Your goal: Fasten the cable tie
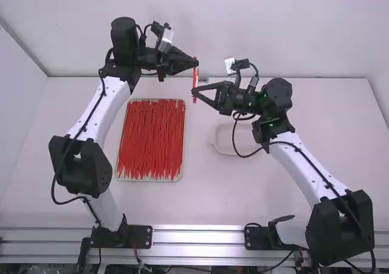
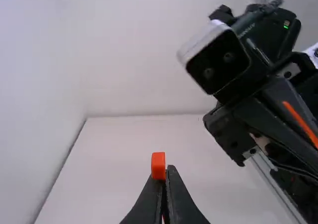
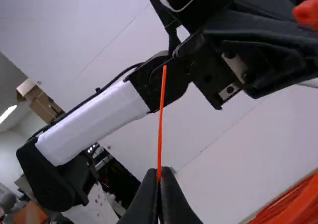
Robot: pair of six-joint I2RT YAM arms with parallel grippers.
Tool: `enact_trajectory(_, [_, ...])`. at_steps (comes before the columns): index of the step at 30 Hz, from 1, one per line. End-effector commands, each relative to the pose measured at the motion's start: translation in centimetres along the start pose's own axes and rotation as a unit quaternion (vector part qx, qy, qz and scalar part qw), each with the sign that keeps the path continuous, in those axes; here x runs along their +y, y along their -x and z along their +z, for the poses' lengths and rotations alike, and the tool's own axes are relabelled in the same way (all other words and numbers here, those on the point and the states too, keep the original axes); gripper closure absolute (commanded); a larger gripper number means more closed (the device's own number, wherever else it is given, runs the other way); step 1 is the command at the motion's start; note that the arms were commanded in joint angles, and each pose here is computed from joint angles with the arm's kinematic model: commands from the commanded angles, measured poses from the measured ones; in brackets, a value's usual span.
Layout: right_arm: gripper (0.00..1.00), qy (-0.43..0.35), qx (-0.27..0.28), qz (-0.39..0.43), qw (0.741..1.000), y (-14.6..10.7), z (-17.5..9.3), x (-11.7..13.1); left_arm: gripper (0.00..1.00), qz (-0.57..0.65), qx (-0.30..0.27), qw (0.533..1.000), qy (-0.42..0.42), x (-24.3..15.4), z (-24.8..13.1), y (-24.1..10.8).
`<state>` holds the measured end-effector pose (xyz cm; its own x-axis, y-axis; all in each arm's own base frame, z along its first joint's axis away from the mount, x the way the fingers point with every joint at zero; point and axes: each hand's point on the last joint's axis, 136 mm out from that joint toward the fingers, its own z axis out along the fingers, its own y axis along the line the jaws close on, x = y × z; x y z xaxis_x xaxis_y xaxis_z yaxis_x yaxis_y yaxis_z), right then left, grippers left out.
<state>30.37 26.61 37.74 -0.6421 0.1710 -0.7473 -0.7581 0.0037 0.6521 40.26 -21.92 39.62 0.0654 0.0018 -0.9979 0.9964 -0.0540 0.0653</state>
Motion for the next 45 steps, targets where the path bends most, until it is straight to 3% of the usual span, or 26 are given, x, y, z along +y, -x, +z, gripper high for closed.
enact_trajectory(1, [1.00, 0.003, 0.000, 0.005, 1.000, -0.2, 0.4, 0.2, 0.98, 0.040, -0.005, 0.999, -0.029, -0.9, 0.1, 0.8])
enact_trajectory(10, [1.00, 0.008, 0.000, 0.008, 1.000, -0.6, 1.2, 0.6, 0.98, 0.078, -0.007, 0.997, -0.030, -0.9, 0.1, 1.4])
enact_trajectory(45, [1.00, -0.021, -0.032, 0.051, 0.998, 1.0, -0.2, -0.9, 0.98, 0.161, -0.015, 0.986, -0.051, -1.8, 1.9, 2.5])
